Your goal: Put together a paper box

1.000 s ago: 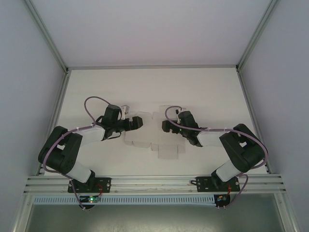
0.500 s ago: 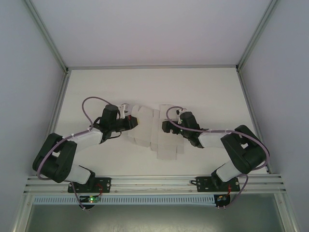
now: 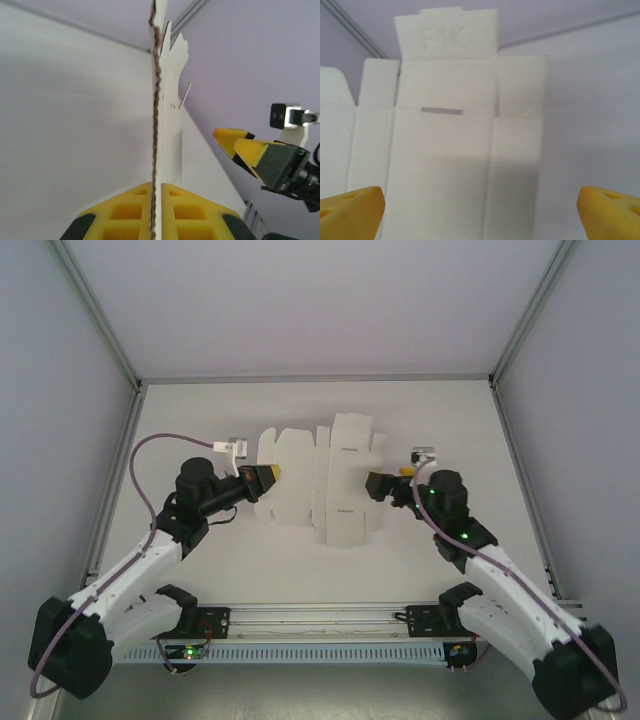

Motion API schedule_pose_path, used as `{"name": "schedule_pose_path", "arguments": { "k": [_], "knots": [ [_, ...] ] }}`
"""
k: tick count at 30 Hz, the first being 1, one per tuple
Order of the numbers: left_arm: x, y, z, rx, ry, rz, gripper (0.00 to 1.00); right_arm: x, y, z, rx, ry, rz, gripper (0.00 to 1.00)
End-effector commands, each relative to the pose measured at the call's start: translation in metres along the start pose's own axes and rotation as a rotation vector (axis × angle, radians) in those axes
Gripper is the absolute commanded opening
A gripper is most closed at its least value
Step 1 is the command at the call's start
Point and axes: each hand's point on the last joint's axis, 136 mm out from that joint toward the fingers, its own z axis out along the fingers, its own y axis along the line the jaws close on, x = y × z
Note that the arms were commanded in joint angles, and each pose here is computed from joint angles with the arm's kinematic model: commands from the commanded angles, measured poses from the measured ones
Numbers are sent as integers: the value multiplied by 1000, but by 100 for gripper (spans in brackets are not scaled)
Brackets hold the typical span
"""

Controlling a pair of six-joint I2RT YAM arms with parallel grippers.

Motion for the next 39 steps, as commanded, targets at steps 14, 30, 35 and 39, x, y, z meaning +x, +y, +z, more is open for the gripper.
{"name": "schedule_pose_path", "arguments": {
  "k": [14,30,35,39],
  "knots": [
    [-40,-65,-49,143,-213,23,0,9,35,-19,-471,63,239,81],
    [-37,-64,-52,141,-218,35,0,-2,55,-25,-561,37,195,56],
    [-36,-57,-53,110,-227,26,0,-1,63,-30,-597,42,163,46],
    [-35,-57,-53,109,-228,27,0,0,68,-32,-613,45,142,39]
  ]
}}
